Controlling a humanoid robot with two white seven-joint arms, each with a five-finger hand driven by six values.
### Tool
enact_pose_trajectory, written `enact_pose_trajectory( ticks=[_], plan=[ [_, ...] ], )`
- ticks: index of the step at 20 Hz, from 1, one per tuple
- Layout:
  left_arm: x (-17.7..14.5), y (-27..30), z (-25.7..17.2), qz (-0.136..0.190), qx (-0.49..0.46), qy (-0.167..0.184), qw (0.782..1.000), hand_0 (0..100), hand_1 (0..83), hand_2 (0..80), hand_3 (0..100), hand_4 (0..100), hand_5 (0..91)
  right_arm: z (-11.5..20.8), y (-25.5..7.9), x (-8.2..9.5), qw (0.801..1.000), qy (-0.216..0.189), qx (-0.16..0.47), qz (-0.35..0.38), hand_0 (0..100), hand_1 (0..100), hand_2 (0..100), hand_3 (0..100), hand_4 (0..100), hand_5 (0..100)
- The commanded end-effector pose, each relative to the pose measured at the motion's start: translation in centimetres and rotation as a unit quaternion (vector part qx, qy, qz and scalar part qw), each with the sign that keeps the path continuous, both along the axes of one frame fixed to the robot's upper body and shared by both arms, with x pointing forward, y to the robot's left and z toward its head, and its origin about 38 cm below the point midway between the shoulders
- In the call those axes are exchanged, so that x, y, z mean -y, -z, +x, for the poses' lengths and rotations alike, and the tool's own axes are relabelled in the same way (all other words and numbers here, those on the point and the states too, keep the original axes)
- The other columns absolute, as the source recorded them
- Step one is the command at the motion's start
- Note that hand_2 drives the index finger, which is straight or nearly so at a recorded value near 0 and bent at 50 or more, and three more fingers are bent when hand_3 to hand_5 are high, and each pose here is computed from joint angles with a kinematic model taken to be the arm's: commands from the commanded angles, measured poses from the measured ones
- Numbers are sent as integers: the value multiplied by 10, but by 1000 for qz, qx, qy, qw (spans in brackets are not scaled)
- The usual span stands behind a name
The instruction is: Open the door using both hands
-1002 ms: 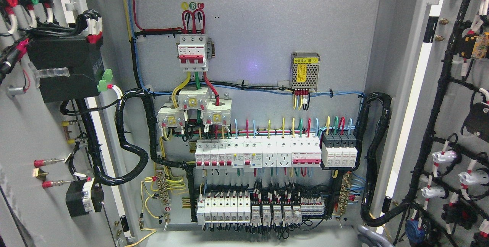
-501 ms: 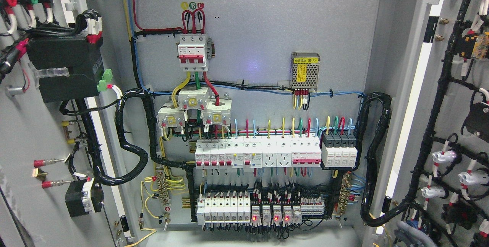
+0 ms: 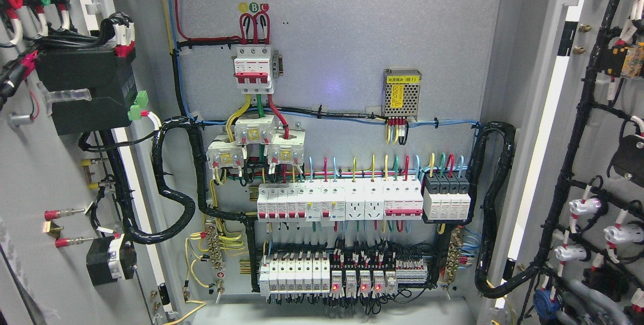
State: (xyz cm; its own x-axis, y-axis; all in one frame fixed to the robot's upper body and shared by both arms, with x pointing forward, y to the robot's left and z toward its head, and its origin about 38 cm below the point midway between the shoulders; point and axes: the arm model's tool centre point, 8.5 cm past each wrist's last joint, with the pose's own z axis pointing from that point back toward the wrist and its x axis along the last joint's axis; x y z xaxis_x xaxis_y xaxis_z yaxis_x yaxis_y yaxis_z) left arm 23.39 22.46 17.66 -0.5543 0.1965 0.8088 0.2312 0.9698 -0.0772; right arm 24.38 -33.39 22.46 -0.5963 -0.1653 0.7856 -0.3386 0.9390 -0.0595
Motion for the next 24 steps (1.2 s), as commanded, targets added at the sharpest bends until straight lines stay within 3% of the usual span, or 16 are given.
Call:
enact_pose_trajectory(
  ticks=[1, 10, 20, 24],
  plan=[
    [-35, -10, 6, -1, 10, -35, 999, 0, 0, 0, 0, 0, 0, -5, -11, 21, 999, 28, 16, 7, 190, 0, 0, 0, 0, 0],
    [-74, -22, 9, 0, 10, -55, 998, 0, 0, 0, 0, 0, 0, -8, -15, 36, 999, 41, 19, 25, 190, 0, 0, 0, 0, 0],
    [-104, -31, 8, -7, 10, -80, 997, 0, 0, 0, 0, 0, 0, -12, -8, 44, 998, 47, 5, 42, 191, 0, 0, 0, 0, 0],
    [-116, -34, 5, 4, 3, -86, 996, 0, 0, 0, 0, 0, 0, -12, -6, 45, 998, 48, 2, 42, 190, 0, 0, 0, 0, 0]
  ],
)
